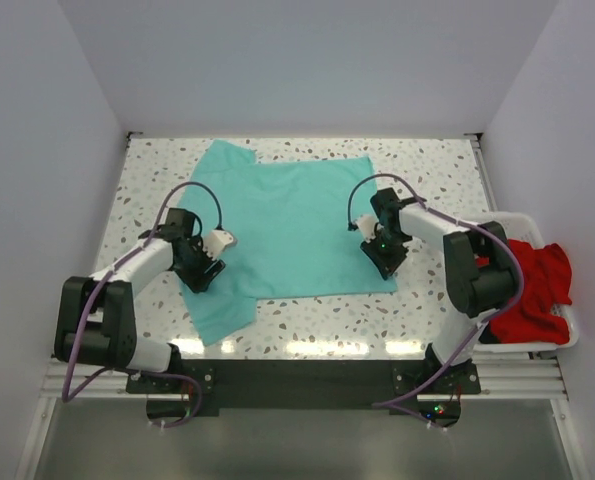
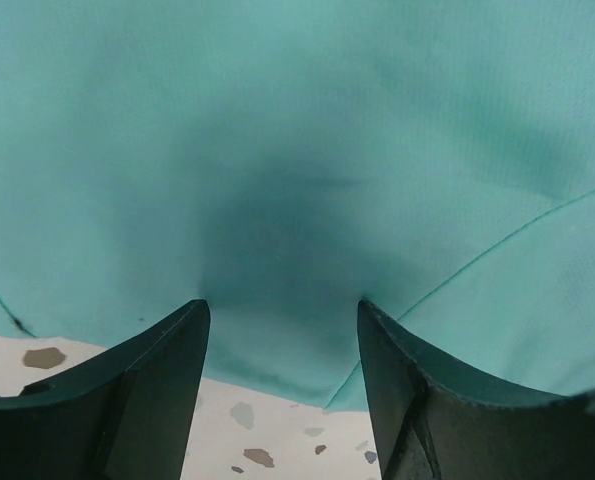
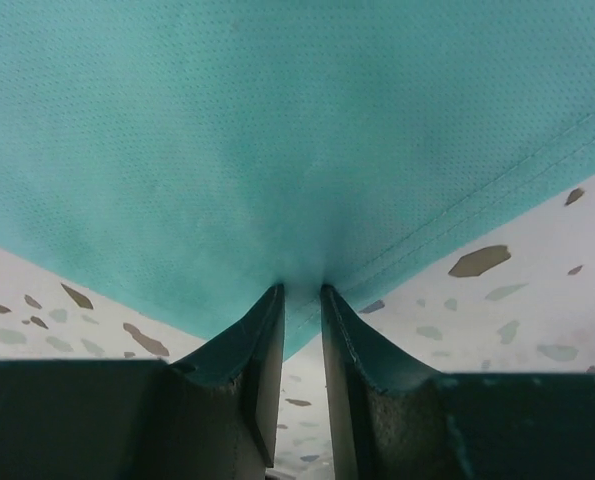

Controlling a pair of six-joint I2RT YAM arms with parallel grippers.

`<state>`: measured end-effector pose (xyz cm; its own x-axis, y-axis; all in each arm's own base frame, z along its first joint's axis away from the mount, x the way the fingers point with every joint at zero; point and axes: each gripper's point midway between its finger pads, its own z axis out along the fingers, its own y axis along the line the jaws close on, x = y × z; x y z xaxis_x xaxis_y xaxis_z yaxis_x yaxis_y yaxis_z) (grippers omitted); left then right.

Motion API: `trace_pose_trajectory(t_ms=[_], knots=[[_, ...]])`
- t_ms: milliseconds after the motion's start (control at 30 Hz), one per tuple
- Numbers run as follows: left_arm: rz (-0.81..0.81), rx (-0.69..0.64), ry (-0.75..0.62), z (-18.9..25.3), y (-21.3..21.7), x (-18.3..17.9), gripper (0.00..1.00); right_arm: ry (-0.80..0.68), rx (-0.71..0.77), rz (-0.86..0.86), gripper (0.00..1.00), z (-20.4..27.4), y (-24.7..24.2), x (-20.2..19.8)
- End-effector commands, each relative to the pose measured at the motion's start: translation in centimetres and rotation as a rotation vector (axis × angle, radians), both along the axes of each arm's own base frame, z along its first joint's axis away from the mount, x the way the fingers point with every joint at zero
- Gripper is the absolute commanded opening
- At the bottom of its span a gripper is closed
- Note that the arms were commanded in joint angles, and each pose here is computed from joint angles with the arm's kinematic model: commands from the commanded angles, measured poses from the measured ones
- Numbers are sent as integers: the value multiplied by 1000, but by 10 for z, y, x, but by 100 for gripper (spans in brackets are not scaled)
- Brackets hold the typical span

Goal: Fold and stack the t-shirts
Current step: Flatten the tshirt out, then fold the tshirt

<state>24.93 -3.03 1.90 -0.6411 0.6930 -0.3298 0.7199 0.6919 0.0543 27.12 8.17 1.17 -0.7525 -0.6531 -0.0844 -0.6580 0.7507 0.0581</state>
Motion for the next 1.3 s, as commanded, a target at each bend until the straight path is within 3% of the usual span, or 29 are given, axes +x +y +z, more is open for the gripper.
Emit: trace_pose_trajectory(t_ms=[0,167,367,433,567,733,867,967,1167,1267], knots=[[-73,-3,78,-7,0,-27,65,124,-96,79,25,-15,-18,-44],[-136,15,162,-10,5,-62,63,232,-128,171,26,5,-25,-87],[-223,-45,205,5,-5,-80,62,342,49,220,27,45,2,-104],[-229,-59,97,28,-10,-54,64,279,120,226,29,66,18,-83],[-170,-160,-187,93,-28,21,72,27,228,108,34,102,37,0],[-41,-305,-446,170,-35,129,76,-267,276,-149,36,132,26,124],[100,-429,-527,204,-28,207,76,-453,324,-324,38,134,29,207],[173,-457,-553,209,-20,246,76,-567,319,-413,39,131,26,251],[270,-454,-587,195,0,301,76,-691,280,-467,51,120,9,311],[303,-458,-564,176,6,315,76,-660,251,-456,56,98,1,321]])
